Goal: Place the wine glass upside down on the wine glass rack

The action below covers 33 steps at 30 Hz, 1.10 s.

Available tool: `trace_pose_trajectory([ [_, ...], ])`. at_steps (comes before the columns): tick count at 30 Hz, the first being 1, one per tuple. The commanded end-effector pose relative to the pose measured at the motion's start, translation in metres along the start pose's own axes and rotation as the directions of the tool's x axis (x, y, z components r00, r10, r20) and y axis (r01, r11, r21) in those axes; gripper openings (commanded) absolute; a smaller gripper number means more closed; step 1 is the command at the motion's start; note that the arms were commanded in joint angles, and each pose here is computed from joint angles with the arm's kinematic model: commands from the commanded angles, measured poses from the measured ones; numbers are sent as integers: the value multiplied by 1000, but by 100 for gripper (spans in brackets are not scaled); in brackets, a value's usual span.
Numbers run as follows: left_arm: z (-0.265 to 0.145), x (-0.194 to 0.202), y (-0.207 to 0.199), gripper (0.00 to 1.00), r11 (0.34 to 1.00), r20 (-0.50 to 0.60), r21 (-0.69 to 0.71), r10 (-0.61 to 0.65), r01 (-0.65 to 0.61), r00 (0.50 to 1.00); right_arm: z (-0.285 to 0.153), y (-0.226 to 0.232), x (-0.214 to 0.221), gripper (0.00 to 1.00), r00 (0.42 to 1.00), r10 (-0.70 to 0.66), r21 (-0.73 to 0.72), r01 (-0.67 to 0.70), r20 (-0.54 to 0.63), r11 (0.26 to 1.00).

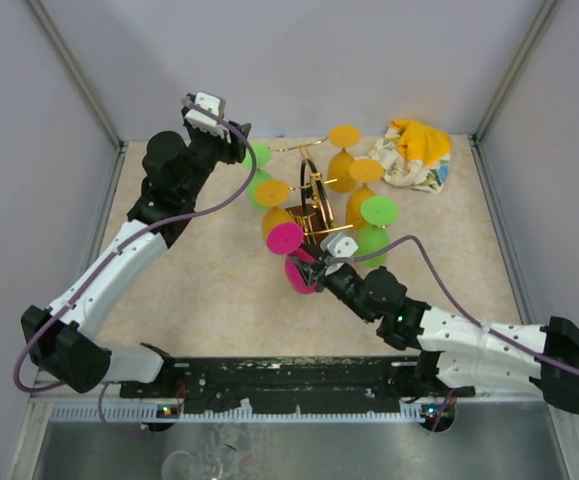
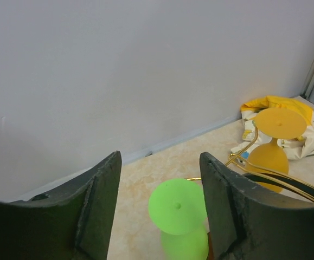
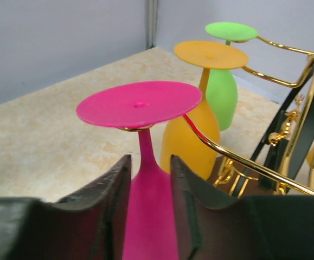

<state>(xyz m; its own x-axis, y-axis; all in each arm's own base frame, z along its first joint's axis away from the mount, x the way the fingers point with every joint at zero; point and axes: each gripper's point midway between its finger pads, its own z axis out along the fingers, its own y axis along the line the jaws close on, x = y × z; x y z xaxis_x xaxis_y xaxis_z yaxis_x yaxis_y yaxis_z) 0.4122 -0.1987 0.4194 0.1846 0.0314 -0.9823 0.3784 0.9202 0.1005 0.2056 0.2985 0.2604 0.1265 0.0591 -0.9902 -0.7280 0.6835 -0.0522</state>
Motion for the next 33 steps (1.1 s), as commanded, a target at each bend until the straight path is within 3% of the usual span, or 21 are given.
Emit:
trace_pose_trajectory([
  [1,-5,-14,6,71,999,34,-16,-28,29,999,-3,-9,-11,42,1000,18,52,-18,3,998],
  [5,-1,-15,8,94,998,-2,-14,-59,59,998,-7,-13,-4,57,998,26,72,-22,-55,997],
  [7,4,-14,9,99,997,-28,0,-82,82,996,-12,-17,-3,66,996,34,94,-27,-81,995],
  [13,15,-13,14,99,985,-73,52,-163,167,984,-34,-27,-15,83,989,40,114,-24,-144,993],
  [24,20,-1,35,99,952,-126,10,-303,306,945,-71,-4,-52,97,963,45,-89,-71,-265,994],
  [33,14,-3,55,99,934,-110,-120,-348,335,931,-58,-44,-109,99,987,67,125,-48,-146,991],
])
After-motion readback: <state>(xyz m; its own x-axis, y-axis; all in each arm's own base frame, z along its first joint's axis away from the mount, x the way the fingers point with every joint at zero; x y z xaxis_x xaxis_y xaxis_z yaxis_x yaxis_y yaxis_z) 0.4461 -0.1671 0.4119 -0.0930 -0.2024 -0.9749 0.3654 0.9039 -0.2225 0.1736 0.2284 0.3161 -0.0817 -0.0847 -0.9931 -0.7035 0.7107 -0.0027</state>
